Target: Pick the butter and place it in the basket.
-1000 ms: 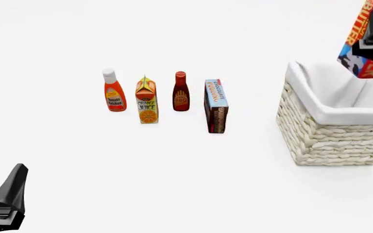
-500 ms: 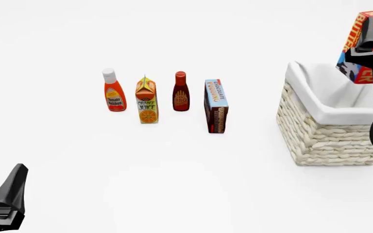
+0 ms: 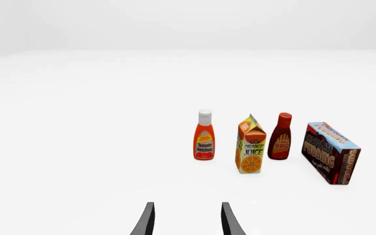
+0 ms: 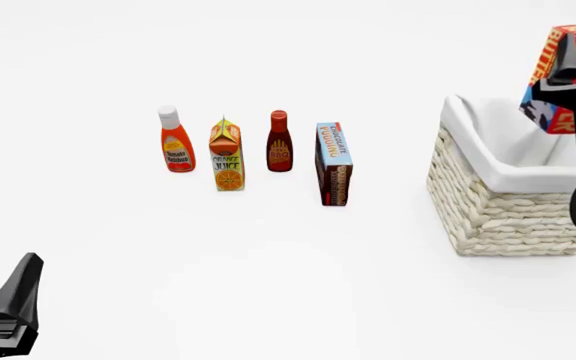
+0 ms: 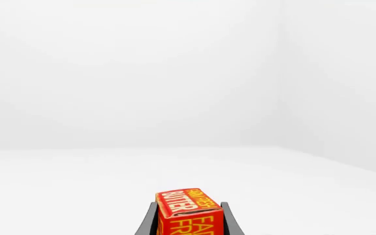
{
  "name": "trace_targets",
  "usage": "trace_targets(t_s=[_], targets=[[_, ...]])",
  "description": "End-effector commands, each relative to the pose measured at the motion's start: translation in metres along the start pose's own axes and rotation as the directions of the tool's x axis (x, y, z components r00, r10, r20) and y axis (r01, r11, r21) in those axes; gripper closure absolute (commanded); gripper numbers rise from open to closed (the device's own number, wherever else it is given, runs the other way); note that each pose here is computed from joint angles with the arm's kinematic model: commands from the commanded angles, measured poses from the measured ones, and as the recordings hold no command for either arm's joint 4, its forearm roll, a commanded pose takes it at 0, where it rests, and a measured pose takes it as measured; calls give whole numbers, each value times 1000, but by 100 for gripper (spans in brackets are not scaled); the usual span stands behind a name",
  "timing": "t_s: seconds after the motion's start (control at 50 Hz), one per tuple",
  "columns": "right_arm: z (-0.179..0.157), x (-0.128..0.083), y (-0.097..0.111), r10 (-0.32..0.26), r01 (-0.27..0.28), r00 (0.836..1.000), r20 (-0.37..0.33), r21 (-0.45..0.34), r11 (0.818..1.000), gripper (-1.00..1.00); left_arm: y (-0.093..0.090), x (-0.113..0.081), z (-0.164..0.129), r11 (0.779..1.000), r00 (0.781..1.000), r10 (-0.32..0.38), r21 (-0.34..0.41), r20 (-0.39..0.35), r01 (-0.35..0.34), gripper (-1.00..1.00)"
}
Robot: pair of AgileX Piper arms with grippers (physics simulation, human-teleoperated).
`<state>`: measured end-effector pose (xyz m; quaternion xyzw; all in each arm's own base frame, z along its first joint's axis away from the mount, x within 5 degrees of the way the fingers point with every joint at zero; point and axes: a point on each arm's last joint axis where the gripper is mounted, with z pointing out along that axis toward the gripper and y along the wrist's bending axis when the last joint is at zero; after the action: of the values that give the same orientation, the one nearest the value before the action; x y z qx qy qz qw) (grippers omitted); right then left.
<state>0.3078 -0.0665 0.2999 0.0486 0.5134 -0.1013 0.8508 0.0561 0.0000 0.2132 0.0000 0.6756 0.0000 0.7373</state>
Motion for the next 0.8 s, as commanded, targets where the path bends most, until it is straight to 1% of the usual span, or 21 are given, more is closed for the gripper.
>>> trace_targets(t_s=[0.02, 0.8], targets=[[2, -3, 1, 20, -19, 1000, 13, -4, 1000, 100, 0, 0, 0, 1000, 1000, 0, 0, 0, 0, -100], [4, 11, 4, -7, 7, 1000, -14, -10, 1000, 100, 0, 0, 0, 1000, 1000, 0, 0, 0, 0, -100]])
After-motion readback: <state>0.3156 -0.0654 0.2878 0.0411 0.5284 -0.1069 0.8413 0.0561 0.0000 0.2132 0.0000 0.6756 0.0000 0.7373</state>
